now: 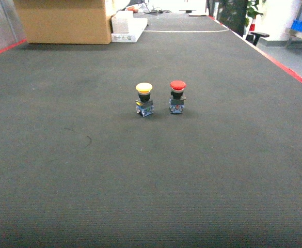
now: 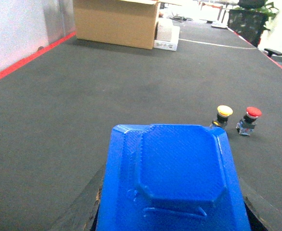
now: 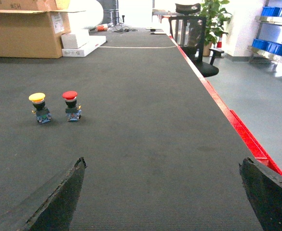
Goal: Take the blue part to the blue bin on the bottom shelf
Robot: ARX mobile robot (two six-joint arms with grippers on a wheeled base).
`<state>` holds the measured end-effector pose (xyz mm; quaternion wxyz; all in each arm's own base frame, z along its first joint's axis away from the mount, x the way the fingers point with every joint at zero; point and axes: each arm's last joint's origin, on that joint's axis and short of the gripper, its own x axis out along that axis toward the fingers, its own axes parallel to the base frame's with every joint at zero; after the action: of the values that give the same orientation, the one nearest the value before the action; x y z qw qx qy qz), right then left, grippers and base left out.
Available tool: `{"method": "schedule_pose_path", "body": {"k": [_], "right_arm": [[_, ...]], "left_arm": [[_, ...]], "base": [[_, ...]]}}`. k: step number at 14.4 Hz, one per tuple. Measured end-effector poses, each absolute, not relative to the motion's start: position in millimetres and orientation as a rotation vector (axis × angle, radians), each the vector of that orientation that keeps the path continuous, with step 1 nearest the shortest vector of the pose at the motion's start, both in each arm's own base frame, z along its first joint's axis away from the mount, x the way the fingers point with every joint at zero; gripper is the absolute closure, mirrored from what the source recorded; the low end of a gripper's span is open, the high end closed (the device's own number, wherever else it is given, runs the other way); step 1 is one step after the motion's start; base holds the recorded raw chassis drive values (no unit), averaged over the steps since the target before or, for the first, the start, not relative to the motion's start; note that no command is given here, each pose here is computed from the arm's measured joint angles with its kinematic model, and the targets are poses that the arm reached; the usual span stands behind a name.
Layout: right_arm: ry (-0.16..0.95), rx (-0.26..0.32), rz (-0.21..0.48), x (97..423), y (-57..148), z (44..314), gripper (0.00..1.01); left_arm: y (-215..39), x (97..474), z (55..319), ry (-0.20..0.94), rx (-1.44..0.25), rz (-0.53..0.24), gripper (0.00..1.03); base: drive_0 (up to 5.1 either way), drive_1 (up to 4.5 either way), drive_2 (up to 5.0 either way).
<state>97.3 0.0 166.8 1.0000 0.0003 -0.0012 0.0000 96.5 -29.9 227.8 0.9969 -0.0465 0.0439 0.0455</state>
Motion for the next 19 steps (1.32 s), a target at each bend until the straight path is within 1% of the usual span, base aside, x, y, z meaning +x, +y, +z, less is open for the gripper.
{"method": "schedule_pose_path", "body": {"k": [1, 4, 19], "right_arm": [[-0.002, 0.001, 0.0, 97.3, 0.0, 166.7, 0.03], [-0.002, 0.001, 0.0, 97.3, 0.0, 166.8, 0.03], [-0.002, 0.001, 0.0, 97.3, 0.0, 166.7, 0.03]], "left_arm": [[-29.4, 97.5, 226.4, 0.094, -0.095, 0.109, 0.59], [-32.6, 97.4, 224.1, 0.105, -0.09, 0.075, 0.59], [-32.2, 97.4, 224.3, 0.103, -0.091, 0.082, 0.59]], "base": [[0.0, 0.0, 0.0], [0.0, 0.0, 0.0], [0.0, 0.0, 0.0]]}}
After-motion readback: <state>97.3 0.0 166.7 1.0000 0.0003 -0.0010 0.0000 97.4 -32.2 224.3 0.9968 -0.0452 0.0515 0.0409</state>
